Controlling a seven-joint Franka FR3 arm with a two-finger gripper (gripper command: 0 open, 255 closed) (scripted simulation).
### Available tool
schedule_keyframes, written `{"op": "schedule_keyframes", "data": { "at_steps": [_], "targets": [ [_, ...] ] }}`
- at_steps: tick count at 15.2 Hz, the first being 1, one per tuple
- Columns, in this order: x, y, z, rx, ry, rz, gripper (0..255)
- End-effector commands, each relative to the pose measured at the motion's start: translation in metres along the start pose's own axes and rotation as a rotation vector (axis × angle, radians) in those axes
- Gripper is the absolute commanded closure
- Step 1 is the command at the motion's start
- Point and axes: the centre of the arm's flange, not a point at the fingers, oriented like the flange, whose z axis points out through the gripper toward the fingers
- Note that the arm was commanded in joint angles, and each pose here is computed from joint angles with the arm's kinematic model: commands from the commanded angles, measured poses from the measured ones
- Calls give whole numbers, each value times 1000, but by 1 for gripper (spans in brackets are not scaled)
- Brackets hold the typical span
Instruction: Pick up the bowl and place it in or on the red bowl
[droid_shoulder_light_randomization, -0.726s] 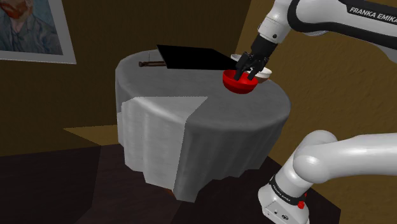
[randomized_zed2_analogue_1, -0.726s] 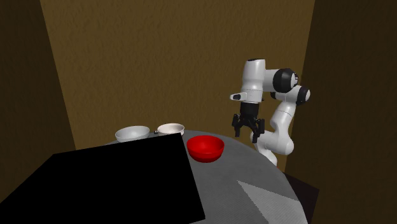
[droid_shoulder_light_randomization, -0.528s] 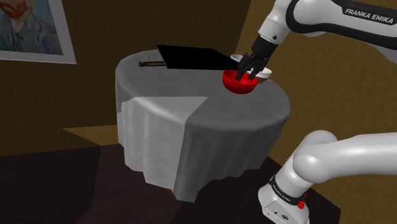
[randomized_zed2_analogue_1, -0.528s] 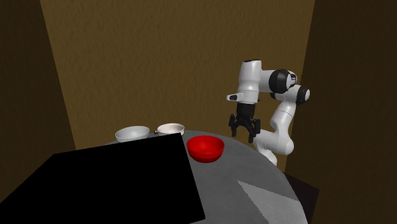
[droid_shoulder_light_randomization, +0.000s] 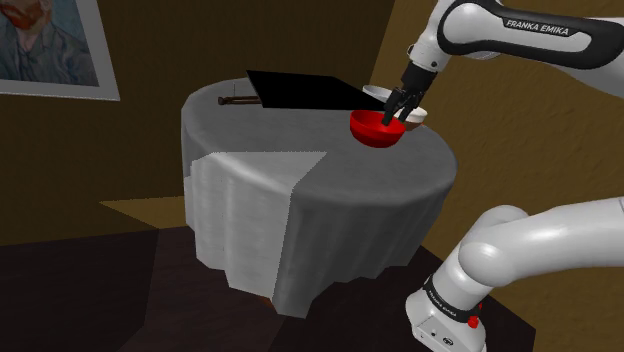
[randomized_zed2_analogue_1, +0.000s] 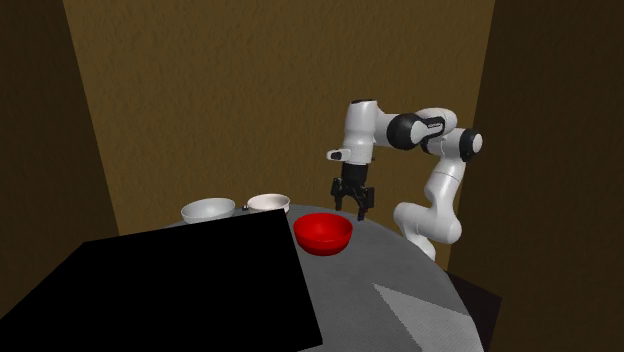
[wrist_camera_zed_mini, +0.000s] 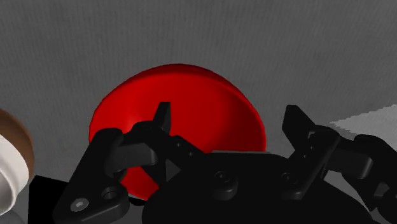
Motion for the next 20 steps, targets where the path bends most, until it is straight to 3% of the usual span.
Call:
{"op": "schedule_keyframes", "data": {
  "at_steps": [1, 18, 20],
  "targets": [
    [8, 24, 2, -16, -12, -23, 0],
    [95, 213, 23, -144, -105, -203, 0],
    [94, 214, 33, -144, -105, -203, 0]
  ]
}}
